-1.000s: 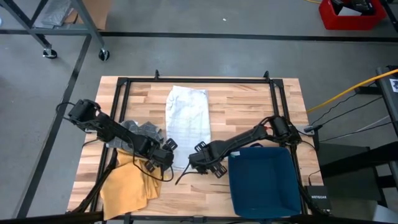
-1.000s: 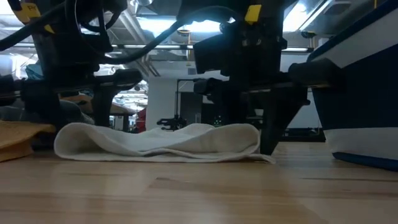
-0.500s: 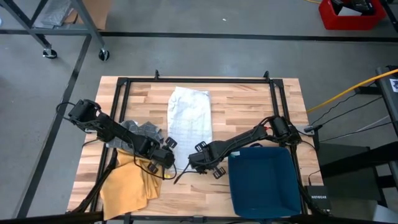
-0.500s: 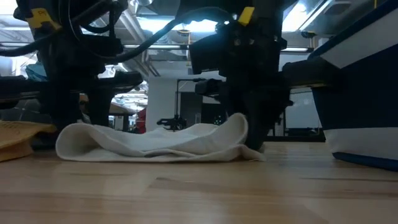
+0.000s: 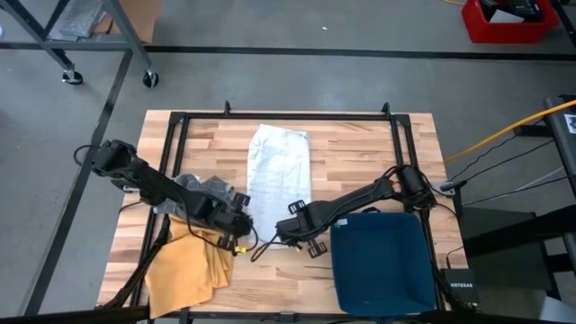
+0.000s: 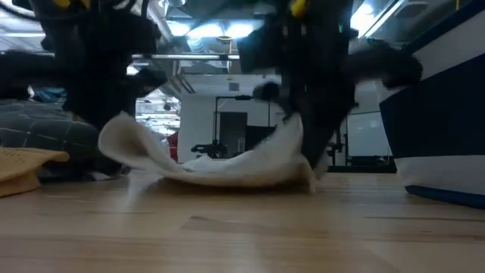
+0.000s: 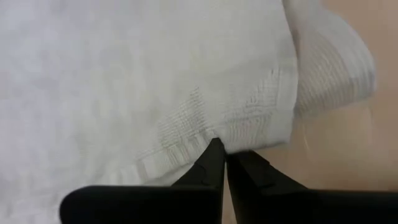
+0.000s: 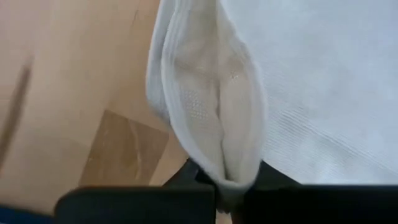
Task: Fold towel
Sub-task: Fold the white towel
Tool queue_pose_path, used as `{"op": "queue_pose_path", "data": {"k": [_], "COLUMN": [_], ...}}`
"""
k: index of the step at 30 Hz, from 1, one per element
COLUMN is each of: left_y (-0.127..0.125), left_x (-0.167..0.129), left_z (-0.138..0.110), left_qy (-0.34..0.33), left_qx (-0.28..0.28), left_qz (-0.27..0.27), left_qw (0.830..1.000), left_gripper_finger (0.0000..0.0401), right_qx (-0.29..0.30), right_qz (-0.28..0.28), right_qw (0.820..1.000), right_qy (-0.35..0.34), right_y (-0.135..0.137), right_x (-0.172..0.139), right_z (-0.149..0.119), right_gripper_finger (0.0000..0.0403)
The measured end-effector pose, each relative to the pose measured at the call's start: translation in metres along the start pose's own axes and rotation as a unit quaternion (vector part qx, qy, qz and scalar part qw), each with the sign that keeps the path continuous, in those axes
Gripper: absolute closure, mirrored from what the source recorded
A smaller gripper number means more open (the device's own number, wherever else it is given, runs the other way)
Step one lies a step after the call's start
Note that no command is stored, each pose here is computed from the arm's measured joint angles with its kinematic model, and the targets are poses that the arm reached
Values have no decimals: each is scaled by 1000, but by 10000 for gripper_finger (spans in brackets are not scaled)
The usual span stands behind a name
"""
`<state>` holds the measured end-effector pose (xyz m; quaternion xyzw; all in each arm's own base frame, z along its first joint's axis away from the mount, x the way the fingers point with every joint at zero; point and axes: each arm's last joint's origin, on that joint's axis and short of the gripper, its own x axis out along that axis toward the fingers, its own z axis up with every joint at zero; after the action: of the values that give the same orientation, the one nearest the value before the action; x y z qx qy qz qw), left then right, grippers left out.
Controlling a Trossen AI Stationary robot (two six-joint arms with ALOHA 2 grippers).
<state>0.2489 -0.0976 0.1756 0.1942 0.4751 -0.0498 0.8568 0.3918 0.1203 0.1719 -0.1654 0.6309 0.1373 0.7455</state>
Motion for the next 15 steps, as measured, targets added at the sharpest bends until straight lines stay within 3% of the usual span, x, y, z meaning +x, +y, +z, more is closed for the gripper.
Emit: {"op": "queue_pose_path", "data": {"k": [6,10,15], "left_y": [4,-10,-39], "left_x": [-25,-40,-59], "left_z": [-1,0,8], "left_qy": [-24,-39,-61], "left_qx": [-86,-148,-201], "left_qz": [-10,-69,-136], "left_qw": [996,986,968], "left_gripper_finger": [400,400,400], "right_qx": [67,121,125], "right_qz": [11,54,108], "right_qw": [997,989,982], "right_qy": [-37,-58,-93], "right_y": [0,7,36], "right_x": [-28,-43,-52], "right_z": [-1,-1,7], "right_gripper_finger": [396,393,392]}}
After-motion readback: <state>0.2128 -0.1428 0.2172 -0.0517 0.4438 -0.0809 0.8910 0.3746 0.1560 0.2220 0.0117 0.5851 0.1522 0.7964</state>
